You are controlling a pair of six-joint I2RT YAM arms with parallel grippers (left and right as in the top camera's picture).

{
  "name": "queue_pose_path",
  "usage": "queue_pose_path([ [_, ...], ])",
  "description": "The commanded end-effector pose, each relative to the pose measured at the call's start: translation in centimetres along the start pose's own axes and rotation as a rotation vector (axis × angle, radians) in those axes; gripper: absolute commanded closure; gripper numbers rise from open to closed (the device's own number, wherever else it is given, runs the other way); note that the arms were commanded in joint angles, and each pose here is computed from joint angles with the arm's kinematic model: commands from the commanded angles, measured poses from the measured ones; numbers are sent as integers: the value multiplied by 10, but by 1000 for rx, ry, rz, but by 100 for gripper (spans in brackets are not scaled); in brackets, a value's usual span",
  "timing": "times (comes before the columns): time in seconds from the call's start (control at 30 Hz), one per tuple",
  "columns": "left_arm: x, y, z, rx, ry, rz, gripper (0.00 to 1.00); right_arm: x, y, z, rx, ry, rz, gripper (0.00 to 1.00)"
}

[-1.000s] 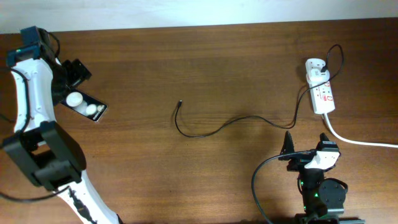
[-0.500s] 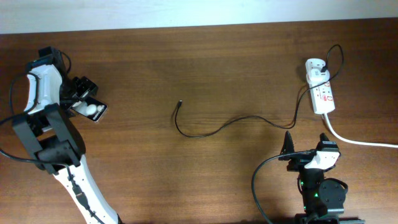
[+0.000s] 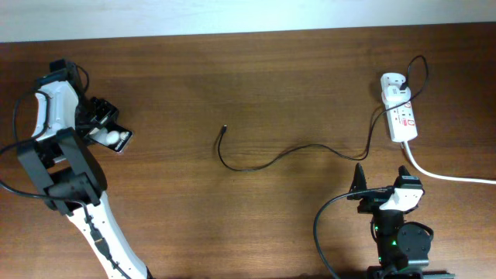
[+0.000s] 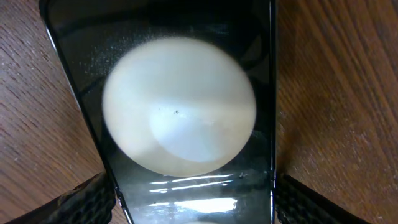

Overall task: Plug charger to phone and switch on socket
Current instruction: 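Lift the phone with the left gripper and carry it toward center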

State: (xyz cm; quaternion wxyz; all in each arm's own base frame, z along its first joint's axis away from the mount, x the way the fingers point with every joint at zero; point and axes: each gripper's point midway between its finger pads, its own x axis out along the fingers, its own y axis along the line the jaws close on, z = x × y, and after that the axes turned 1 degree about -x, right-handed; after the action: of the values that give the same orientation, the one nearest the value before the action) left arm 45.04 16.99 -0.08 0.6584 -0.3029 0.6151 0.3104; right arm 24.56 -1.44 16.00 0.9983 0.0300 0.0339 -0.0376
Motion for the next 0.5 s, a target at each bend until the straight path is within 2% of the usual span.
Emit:
queue_pose_path([
  [0.0, 35, 6, -11, -21, 74, 23, 16, 0, 2, -4, 3, 6, 9, 1],
  [0.03, 35, 6, -11, -21, 74, 22, 20, 0, 2, -4, 3, 6, 9, 1],
  [0.2, 35, 2, -22, 13, 103, 30, 25, 0, 2, -4, 3, 6, 9, 1],
  [0.3, 34, -11, -33, 117, 111, 31, 27, 0, 2, -4, 3, 6, 9, 1],
  [0.47, 33, -56, -63, 363, 104, 17, 28, 0, 2, -4, 3, 6, 9, 1],
])
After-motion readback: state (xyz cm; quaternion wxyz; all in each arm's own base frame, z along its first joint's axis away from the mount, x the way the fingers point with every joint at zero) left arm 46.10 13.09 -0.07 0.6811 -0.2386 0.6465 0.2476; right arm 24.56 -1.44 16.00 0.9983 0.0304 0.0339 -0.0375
